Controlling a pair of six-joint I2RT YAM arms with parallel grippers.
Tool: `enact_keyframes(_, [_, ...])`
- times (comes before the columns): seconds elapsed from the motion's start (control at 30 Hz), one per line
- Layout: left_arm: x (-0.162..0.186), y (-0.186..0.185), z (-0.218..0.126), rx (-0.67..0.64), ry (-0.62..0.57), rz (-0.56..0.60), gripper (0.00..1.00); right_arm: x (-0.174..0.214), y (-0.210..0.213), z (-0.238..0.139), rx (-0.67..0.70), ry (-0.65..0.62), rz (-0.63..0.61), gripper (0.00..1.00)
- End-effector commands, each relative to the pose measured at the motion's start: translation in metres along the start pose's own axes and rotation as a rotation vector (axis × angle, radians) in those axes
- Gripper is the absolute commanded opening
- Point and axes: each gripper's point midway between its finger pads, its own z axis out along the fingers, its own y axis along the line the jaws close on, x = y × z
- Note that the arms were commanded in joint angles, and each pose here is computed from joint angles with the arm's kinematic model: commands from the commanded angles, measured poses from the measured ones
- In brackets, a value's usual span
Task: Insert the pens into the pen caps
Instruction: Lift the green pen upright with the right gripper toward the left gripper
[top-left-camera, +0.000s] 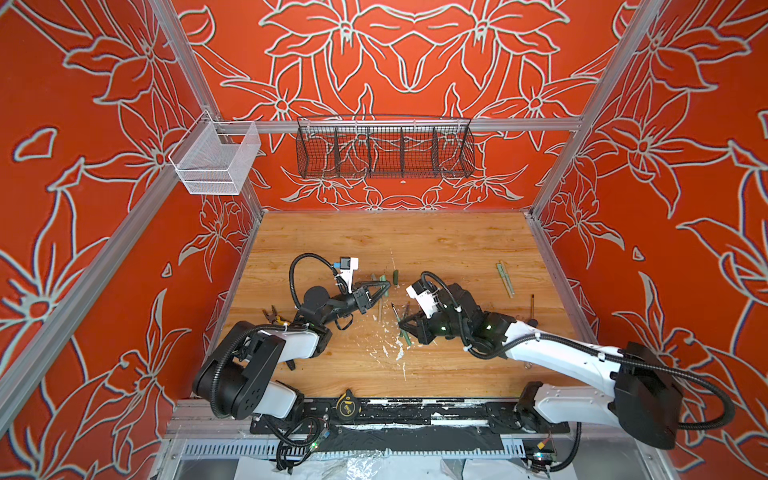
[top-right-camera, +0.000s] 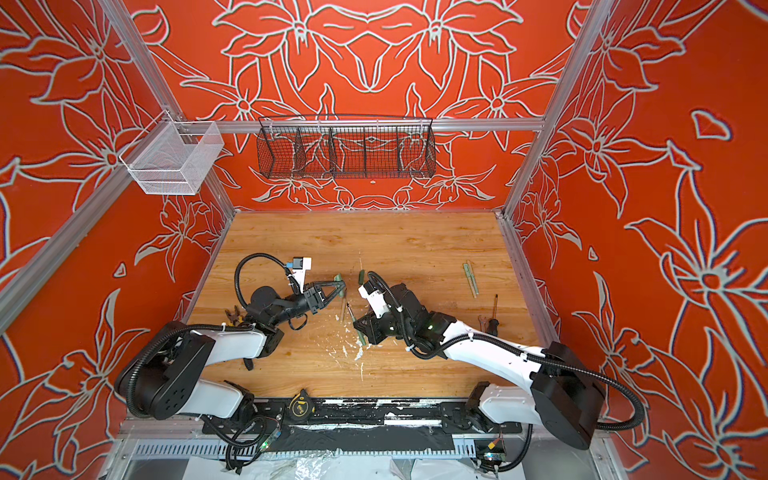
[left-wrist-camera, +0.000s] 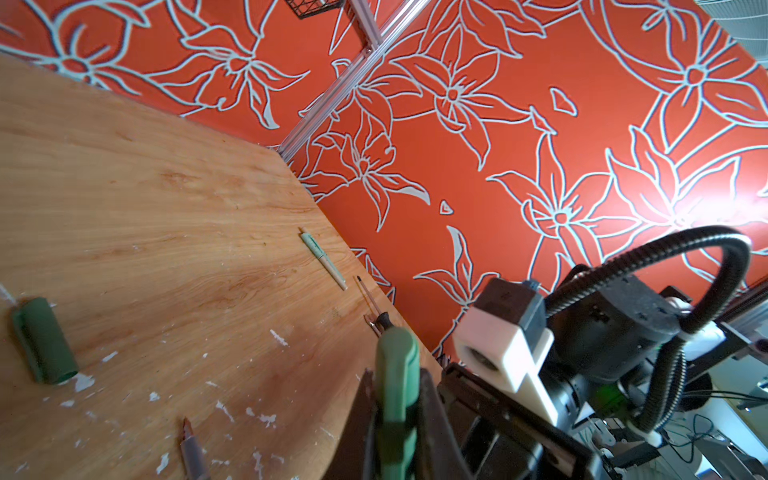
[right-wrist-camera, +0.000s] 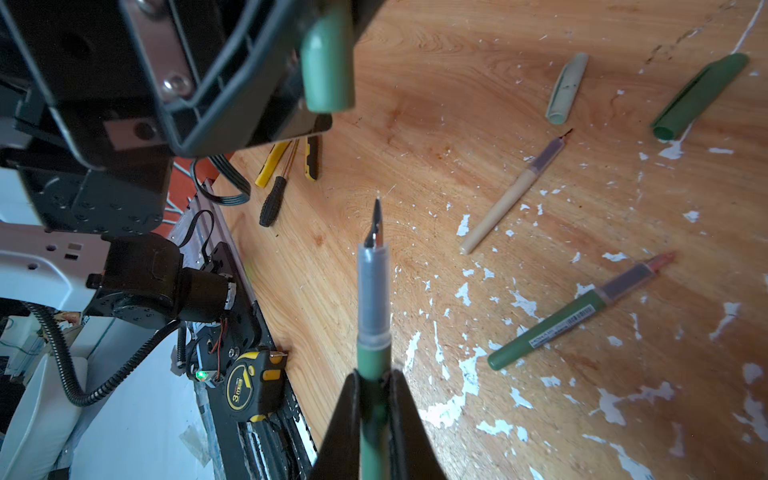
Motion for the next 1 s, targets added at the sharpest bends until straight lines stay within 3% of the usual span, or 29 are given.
enact_keyframes(0.0, [-0.014,-0.014,0.001,0.065,-0.022,0.025,0.0,-0.011,0.006,0.004,-0.027,-0.063,0.002,0.08])
enact_keyframes(0.97, [-0.017,-0.009,0.003,0.087,0.02,-0.036,0.0,-0.036,0.025,-0.003,-0.067,-0.15,-0.076,0.07])
